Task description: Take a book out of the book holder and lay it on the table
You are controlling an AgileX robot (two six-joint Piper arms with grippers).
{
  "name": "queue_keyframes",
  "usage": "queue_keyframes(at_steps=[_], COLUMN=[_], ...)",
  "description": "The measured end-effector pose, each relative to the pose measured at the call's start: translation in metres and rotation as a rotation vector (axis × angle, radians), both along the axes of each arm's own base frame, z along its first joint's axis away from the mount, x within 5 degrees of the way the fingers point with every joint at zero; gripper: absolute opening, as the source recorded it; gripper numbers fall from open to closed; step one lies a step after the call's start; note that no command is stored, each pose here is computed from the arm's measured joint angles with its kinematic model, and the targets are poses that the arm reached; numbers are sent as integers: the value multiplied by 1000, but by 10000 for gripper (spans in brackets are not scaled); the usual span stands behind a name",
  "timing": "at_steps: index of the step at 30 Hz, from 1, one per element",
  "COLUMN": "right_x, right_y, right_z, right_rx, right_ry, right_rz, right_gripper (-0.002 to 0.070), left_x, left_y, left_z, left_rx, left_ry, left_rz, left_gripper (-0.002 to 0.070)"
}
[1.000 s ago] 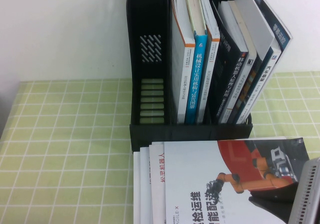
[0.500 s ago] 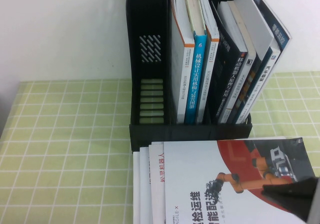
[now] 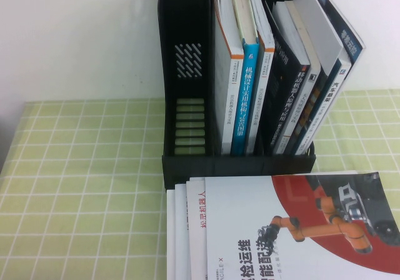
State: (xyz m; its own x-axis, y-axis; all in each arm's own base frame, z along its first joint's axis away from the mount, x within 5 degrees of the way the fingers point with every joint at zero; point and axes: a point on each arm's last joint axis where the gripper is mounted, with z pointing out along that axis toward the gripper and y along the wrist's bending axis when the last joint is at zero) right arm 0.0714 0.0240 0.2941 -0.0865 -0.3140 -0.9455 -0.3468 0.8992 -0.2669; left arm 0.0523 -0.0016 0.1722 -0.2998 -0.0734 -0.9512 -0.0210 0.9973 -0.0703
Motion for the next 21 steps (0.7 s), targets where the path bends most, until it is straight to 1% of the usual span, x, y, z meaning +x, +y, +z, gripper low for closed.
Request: queue_keyframes(at_steps=[3, 7, 10, 13, 17, 21], right_x=[-9, -17, -20, -19, -20, -20], right_y=[-6, -8, -9, -12, -15, -18], right_z=[-22, -53, -81, -110, -124, -127], right_rx=[60, 131, 177, 234, 266, 239], right_ry=[12, 41, 76, 113, 191, 212], right_rz=[-57, -89, -110, -167, -244, -280], right_gripper=[-2, -2, -2, -2, -2, -2], left_x=[0, 0, 0, 0, 0, 0], left_y=[0, 0, 0, 0, 0, 0], left_z=[0, 0, 0, 0, 0, 0], left_rx=[0, 0, 0, 0, 0, 2], left_ry=[0, 0, 0, 0, 0, -2], left_rz=[0, 0, 0, 0, 0, -1], left_gripper=[-3, -2, -3, -3, -3, -3])
